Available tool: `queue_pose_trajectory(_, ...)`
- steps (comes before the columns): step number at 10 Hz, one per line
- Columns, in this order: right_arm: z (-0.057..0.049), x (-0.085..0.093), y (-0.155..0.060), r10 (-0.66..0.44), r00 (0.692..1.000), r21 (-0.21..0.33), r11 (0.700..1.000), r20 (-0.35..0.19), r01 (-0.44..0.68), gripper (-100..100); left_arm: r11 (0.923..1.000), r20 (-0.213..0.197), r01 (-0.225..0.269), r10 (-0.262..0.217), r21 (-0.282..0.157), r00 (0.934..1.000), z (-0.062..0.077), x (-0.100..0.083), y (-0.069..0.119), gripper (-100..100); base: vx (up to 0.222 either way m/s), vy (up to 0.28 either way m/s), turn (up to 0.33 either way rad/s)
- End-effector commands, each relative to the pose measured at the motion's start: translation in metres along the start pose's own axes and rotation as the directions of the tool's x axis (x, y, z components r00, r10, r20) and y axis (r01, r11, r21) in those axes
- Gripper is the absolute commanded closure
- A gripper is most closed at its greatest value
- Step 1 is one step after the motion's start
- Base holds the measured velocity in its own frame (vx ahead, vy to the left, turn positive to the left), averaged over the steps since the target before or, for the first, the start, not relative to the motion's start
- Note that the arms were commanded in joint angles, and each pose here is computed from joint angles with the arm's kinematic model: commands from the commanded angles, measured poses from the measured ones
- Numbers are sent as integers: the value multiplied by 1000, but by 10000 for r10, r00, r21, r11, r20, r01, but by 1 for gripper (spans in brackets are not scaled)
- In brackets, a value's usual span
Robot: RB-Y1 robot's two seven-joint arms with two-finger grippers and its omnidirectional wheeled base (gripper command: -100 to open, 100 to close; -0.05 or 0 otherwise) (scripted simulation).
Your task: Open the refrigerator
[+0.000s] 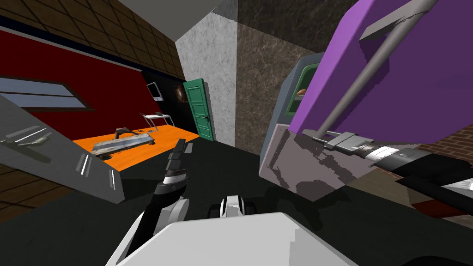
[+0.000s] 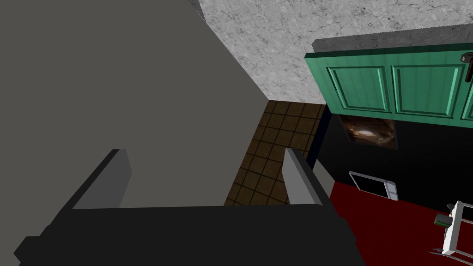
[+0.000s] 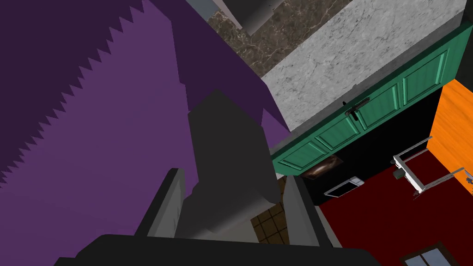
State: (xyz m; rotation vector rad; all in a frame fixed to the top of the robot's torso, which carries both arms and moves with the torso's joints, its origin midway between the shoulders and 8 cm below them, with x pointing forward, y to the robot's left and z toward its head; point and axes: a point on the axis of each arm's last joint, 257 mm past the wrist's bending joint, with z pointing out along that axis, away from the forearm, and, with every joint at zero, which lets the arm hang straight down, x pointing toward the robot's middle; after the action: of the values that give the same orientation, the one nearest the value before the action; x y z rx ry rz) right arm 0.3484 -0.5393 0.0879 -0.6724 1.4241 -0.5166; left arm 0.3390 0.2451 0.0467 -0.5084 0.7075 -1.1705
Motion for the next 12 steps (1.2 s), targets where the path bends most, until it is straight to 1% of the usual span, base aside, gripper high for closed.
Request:
queue_pose_trajectory(1, 5, -20, 18, 10, 9988, -527, 9986, 485, 16, 100, 10000, 0, 0, 0, 0, 10000, 0, 0, 0, 0, -297, -148, 32)
queue_pose_trajectory(5, 12, -52, 47, 47, 9920, -1350, 9908, 1258, 125, 100, 10000, 0, -1, 1, -1, 10000, 0, 0, 0, 0, -280, -162, 50)
queue_pose_trajectory(6, 10, -46, 43, 62, 9939, -1235, 9923, 1102, 75, 100, 10000, 0, -1, 1, -1, 10000, 0, 0, 0, 0, -111, -73, 14)
queue_pose_trajectory(7, 11, -53, 54, 114, 9915, -1544, 9880, 1294, 87, 100, 10000, 1, 0, 0, -3, 10000, 0, 0, 0, 0, -97, -92, 29)
queue_pose_trajectory(8, 12, -60, 62, 154, 9891, -1742, 9847, 1463, 104, 100, 10000, 0, -1, 1, -2, 10000, 0, 0, 0, 0, -193, -224, 89)
queue_pose_trajectory(12, 13, -86, 90, 331, 9764, -2526, 9673, 2134, 224, 100, 10000, 0, -1, 1, -1, 10000, 0, 0, 0, 0, -251, -204, 76)
